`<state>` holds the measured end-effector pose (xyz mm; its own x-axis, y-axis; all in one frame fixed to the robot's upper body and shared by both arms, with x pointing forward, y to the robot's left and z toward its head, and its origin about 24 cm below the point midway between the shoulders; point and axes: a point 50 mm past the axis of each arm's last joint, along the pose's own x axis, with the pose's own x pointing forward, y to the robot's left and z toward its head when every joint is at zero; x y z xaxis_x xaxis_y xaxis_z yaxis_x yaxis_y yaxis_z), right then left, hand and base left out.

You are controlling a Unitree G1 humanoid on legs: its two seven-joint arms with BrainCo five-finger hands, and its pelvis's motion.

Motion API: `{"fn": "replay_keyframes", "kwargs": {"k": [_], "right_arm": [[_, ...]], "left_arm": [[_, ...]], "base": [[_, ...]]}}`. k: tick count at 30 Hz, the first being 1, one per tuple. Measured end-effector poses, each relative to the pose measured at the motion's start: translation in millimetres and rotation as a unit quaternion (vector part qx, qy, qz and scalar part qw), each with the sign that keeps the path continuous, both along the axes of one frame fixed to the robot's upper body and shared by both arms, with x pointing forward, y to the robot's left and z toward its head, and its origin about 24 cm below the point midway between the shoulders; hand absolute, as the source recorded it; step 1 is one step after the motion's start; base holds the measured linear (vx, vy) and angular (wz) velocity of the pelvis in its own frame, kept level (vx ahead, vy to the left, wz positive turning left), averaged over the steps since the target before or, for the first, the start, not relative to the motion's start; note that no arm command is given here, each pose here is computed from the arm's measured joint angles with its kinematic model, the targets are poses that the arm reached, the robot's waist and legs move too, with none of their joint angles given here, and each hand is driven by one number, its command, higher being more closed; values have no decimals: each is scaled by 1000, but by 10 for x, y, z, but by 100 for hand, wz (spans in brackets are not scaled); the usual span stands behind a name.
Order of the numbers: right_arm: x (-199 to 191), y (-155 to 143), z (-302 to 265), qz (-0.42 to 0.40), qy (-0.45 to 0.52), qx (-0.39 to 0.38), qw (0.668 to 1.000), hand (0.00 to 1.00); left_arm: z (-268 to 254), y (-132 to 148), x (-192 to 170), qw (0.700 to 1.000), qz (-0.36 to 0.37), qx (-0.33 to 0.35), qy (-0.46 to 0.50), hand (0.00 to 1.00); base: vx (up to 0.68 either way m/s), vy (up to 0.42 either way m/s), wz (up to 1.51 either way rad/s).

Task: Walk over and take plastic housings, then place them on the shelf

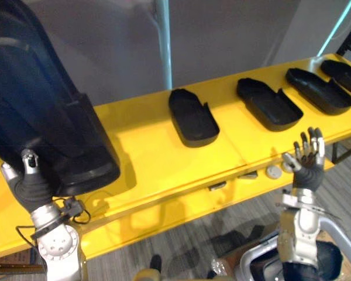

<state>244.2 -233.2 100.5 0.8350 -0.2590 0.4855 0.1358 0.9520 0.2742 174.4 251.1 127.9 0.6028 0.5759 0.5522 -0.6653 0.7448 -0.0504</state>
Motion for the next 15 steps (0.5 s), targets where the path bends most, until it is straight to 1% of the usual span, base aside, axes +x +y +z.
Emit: {"fn": "replay_keyframes", "kwargs": {"k": [3,4,6,8,9,12,15], "right_arm": [[177,246,93,40,-19,0,999,0],[211,278,91,37,-16,0,999,0],[234,262,61,20,-7,6,1000,0],[240,239,29,10,1,10,1000,0],[238,233,30,7,-1,11,1000,0],[205,157,10,-15,-5,17,1000,0],[165,180,-62,-28,0,38,999,0]], "left_arm": [[-130,71,-152,999,28,-9,41,100],[-183,94,-209,998,34,-13,56,100],[-271,150,-337,995,50,-18,83,100],[-302,192,-417,993,65,-20,92,100],[-291,214,-443,994,69,-24,82,100],[-260,212,-471,996,65,-22,62,100],[-176,174,-434,998,44,-7,40,100]], "base": [[-89,-73,91],[-88,-108,102],[-36,-96,111],[-19,-24,85],[1,10,64],[141,59,18],[133,55,-4]]}}
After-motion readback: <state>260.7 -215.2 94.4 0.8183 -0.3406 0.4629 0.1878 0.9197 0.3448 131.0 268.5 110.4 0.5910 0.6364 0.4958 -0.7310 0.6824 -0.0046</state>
